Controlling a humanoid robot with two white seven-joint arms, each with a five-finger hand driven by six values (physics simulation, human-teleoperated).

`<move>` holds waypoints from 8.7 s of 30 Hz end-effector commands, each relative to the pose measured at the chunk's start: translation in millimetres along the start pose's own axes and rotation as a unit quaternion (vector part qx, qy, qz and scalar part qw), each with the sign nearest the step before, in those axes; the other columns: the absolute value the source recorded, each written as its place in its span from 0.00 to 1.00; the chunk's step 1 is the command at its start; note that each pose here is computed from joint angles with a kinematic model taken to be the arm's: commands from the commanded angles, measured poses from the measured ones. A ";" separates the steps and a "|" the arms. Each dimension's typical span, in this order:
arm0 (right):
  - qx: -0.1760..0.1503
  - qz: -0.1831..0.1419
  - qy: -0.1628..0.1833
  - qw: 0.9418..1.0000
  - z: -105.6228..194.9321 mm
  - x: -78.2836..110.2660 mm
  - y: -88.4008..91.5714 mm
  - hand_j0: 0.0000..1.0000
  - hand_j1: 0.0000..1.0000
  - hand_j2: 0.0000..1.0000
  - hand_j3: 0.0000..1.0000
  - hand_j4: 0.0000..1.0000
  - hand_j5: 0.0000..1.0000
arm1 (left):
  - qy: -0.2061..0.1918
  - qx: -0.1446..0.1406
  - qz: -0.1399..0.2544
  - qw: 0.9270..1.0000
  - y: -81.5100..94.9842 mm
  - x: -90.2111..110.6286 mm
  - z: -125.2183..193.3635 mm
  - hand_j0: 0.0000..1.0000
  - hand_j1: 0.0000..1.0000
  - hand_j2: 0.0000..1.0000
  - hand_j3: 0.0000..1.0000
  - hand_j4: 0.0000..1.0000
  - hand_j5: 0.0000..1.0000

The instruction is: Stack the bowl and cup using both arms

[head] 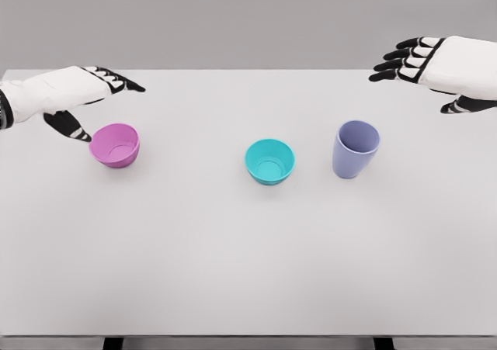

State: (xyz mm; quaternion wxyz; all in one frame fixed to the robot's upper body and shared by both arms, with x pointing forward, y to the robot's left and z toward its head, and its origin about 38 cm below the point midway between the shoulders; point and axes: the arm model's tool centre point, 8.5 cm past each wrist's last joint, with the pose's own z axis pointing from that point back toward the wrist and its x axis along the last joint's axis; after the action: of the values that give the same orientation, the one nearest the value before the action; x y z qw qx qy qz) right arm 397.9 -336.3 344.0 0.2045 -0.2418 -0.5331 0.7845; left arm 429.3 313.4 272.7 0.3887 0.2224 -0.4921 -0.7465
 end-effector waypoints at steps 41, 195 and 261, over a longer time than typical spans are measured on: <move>-0.004 -0.003 -0.002 1.000 -1.4 0.5 -0.5 1.00 1.00 1.00 1.00 1.00 1.00 | 0.012 -0.099 0.066 0.993 -54.0 -18.3 -39.1 1.00 1.00 1.00 1.00 1.00 1.00; -0.015 -0.012 -0.013 1.000 -11.9 5.2 2.5 1.00 1.00 1.00 1.00 1.00 1.00 | -0.202 -0.003 -0.053 0.978 6.6 176.9 -131.9 0.65 0.65 0.65 0.65 0.65 0.65; -0.015 -0.013 -0.014 1.000 -12.0 5.3 3.1 1.00 1.00 1.00 1.00 1.00 1.00 | -0.190 -0.034 -0.041 0.980 -8.9 181.8 -173.7 1.00 1.00 1.00 1.00 1.00 1.00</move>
State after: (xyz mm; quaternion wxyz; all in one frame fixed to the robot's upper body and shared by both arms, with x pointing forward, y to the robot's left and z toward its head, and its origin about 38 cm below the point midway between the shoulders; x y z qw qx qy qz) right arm 400.6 -325.2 335.9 0.2021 -0.2277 -0.5488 0.7785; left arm 441.4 72.4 201.0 0.2644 0.0841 -0.5206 -0.8075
